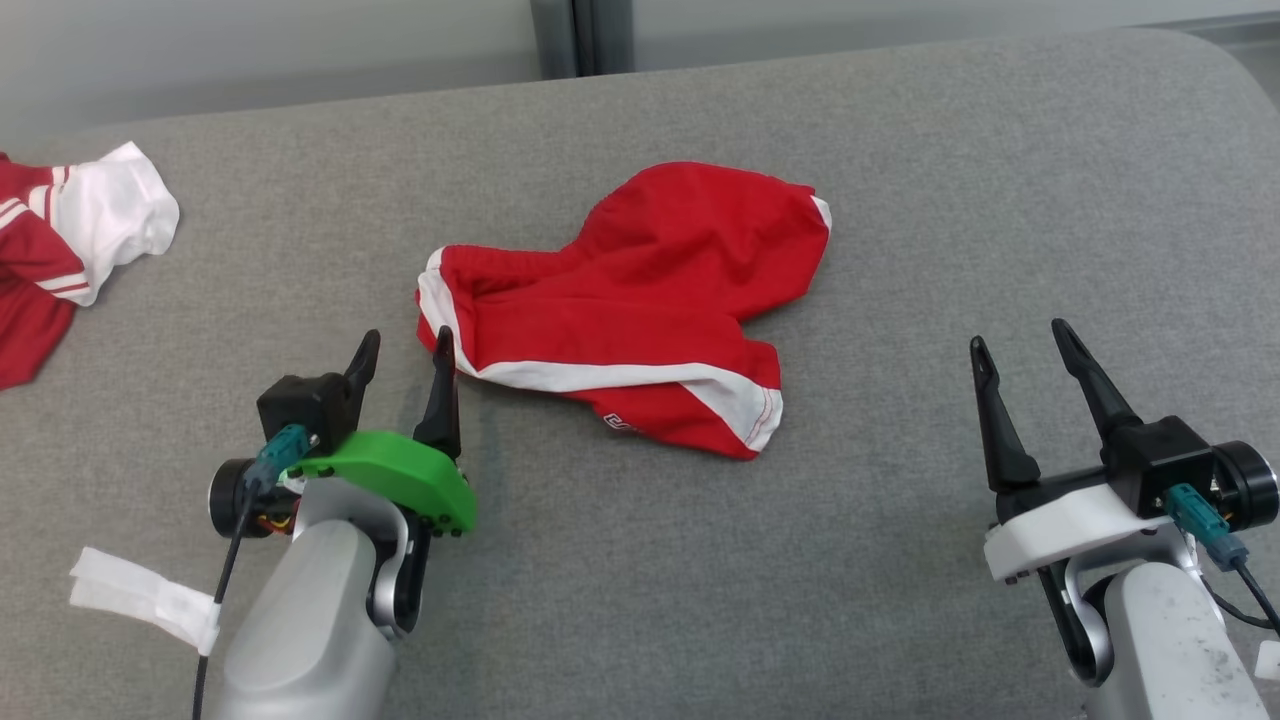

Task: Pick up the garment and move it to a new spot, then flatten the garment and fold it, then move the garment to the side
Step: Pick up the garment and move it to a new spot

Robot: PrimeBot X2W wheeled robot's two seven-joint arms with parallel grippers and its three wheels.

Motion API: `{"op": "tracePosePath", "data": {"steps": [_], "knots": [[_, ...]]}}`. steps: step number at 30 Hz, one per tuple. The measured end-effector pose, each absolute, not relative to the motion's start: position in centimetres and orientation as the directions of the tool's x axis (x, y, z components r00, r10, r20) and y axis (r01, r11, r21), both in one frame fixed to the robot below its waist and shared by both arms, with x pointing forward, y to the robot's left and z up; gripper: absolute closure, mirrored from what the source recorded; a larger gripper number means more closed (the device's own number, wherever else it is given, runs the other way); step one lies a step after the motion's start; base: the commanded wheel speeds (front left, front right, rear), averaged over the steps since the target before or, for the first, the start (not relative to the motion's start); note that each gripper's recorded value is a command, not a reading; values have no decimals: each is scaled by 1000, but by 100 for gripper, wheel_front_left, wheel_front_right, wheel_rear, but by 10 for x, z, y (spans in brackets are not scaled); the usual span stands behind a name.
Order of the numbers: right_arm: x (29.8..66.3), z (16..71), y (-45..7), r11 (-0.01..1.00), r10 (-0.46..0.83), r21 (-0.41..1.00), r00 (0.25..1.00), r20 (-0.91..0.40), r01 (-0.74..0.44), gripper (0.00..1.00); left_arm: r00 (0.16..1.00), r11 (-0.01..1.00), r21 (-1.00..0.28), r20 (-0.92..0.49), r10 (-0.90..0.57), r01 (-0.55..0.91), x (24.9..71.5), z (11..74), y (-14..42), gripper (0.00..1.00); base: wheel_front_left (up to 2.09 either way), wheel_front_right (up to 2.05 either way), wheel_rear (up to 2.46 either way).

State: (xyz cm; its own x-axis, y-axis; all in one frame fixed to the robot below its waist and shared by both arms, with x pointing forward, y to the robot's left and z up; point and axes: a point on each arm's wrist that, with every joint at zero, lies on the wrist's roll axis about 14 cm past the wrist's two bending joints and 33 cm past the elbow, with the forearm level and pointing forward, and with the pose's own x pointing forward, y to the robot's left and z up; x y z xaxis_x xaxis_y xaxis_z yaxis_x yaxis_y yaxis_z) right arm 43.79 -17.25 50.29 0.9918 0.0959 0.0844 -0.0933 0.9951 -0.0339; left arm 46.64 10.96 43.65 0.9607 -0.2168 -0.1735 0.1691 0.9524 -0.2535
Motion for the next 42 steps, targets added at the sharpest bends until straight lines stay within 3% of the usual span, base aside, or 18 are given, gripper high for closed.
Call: {"op": "tracePosePath", "data": {"steps": [12, 22, 42], "knots": [[405, 522, -164, 992, 120, -44, 985, 123, -115, 0, 979, 955, -233, -52, -199, 182, 410, 469, 130, 0, 0, 0, 0], [377, 523, -159, 991, 130, 7, 983, 129, -132, 0, 993, 954, -279, -5, -114, 108, 366, 478, 149, 0, 0, 0, 0], [363, 505, -161, 991, 117, 63, 990, 78, -122, 0, 993, 946, -307, -18, -113, 102, 351, 472, 144, 0, 0, 0, 0]]}}
